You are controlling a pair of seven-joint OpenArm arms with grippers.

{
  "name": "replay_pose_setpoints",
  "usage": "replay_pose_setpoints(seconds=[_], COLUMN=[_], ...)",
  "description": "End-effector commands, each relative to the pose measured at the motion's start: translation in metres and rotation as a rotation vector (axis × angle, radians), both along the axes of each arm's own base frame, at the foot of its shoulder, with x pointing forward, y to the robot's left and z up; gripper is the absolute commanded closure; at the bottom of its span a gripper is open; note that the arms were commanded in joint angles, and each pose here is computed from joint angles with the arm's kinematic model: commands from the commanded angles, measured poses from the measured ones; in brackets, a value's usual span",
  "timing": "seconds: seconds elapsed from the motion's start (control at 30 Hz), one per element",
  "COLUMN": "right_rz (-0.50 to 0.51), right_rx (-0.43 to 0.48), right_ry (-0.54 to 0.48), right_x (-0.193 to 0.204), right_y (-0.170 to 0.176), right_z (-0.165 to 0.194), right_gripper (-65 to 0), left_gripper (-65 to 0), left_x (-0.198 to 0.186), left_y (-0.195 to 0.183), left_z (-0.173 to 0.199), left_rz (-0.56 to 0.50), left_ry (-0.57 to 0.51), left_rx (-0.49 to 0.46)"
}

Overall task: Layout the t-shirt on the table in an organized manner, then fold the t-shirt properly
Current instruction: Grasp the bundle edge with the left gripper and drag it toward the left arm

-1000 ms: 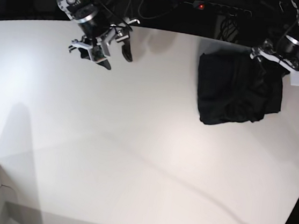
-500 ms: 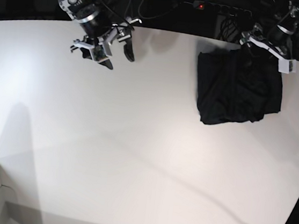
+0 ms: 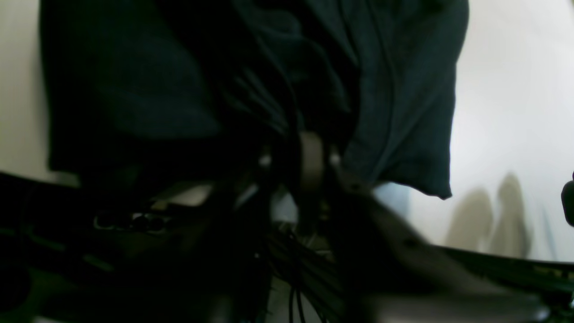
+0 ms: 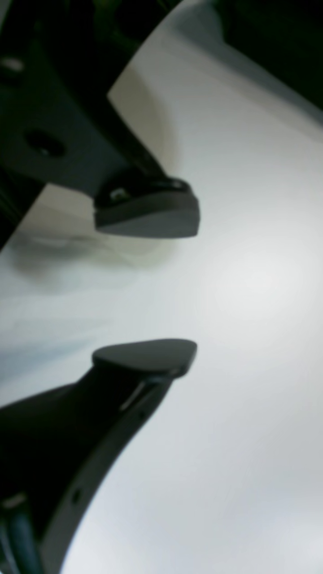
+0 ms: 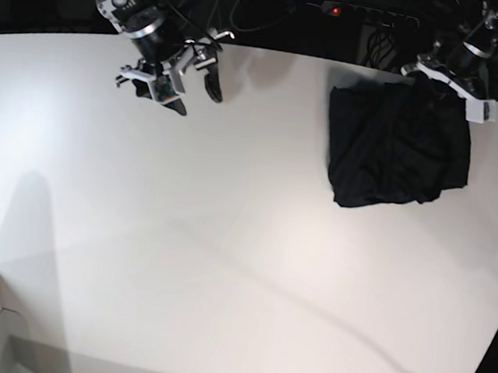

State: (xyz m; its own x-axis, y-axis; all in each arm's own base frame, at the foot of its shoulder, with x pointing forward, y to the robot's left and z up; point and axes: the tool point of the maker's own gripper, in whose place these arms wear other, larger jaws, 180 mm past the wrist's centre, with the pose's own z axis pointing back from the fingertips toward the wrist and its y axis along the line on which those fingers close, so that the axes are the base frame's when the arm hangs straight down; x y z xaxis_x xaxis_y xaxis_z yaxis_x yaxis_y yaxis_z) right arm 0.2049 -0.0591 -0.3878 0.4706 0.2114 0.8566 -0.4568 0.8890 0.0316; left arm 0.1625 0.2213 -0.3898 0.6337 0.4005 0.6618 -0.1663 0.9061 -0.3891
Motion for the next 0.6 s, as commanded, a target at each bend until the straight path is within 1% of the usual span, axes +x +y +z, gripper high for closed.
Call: replay_pose_setpoints(seconds=[0.0,0.07,0.17,0.23,0.47,0.57], right_rz=[0.000,0.000,0.000,0.000,-0.001,-0.001], right_rx=[0.020,0.018,0.019,0.019,0.021,0.021], right_ry=[-0.035,-0.035,-0.035,-0.035,-0.035,-0.035], right_x=[0.003,0.003,0.003,0.003,0.003,0.003], right_y=[0.001,0.001,0.001,0.001,0.002,0.002], right_z=[0.010,0.009,0.010,0.010,0.010,0.010], right_gripper=[-36.3,-36.3,-36.3,-36.3,-36.3,-36.3], left_gripper=[-0.9,0.0,-0.3,-0.3,-0.2,-0.2], left_x=[0.007,0.006,0.005,0.004,-0.011,-0.010], left_y=[0.010,0.017,0.032,0.040,0.071,0.078], left_z=[0.018,0.032,0.055,0.062,0.068,0.062], left_rz=[0.018,0.057,0.097,0.119,0.202,0.236], left_ry=[-0.064,-0.105,-0.159,-0.177,-0.170,-0.171], left_rx=[0.028,0.035,0.076,0.088,0.144,0.129])
